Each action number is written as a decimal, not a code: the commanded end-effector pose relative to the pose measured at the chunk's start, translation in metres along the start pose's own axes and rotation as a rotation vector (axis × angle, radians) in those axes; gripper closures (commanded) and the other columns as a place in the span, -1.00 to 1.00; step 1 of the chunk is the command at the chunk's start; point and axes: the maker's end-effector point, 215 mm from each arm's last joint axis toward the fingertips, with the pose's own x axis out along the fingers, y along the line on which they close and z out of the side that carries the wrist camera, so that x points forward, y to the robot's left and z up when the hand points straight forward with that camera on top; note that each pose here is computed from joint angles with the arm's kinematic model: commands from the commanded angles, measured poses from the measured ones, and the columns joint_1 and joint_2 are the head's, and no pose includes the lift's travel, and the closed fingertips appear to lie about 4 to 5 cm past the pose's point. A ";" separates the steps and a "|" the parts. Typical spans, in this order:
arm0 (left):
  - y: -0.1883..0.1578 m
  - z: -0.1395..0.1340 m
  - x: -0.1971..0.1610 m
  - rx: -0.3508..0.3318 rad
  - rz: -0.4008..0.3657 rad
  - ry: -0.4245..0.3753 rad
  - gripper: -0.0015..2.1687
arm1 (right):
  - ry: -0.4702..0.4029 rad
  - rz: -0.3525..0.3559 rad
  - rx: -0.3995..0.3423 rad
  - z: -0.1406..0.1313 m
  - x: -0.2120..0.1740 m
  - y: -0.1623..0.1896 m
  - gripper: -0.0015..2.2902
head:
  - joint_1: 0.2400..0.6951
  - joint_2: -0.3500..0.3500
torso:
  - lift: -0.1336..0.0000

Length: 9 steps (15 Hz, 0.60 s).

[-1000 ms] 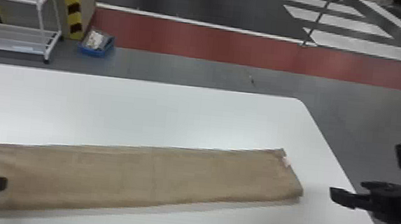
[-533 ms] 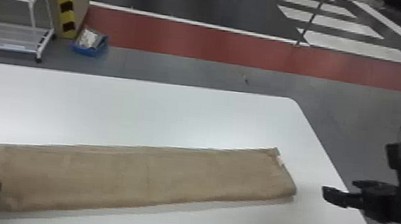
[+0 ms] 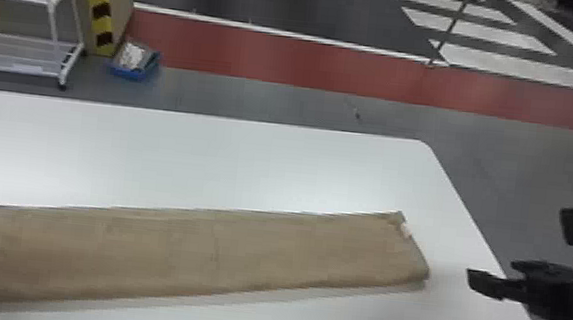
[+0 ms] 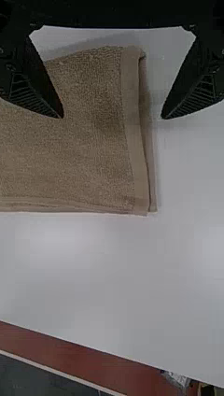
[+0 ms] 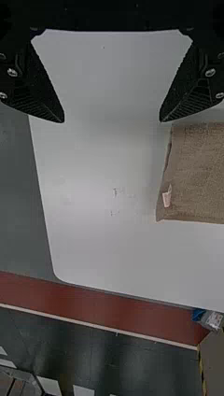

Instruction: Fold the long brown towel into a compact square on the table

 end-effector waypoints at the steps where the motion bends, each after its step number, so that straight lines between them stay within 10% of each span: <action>1: 0.003 0.004 0.003 0.000 0.005 -0.012 -0.93 | -0.001 0.005 0.000 0.000 0.001 0.003 -0.87 | 1.00 -0.62 | -0.86; 9: 0.024 0.018 0.022 0.078 0.066 -0.049 -0.74 | 0.003 0.002 0.003 -0.003 -0.001 0.002 -0.87 | 1.00 -0.53 | -0.86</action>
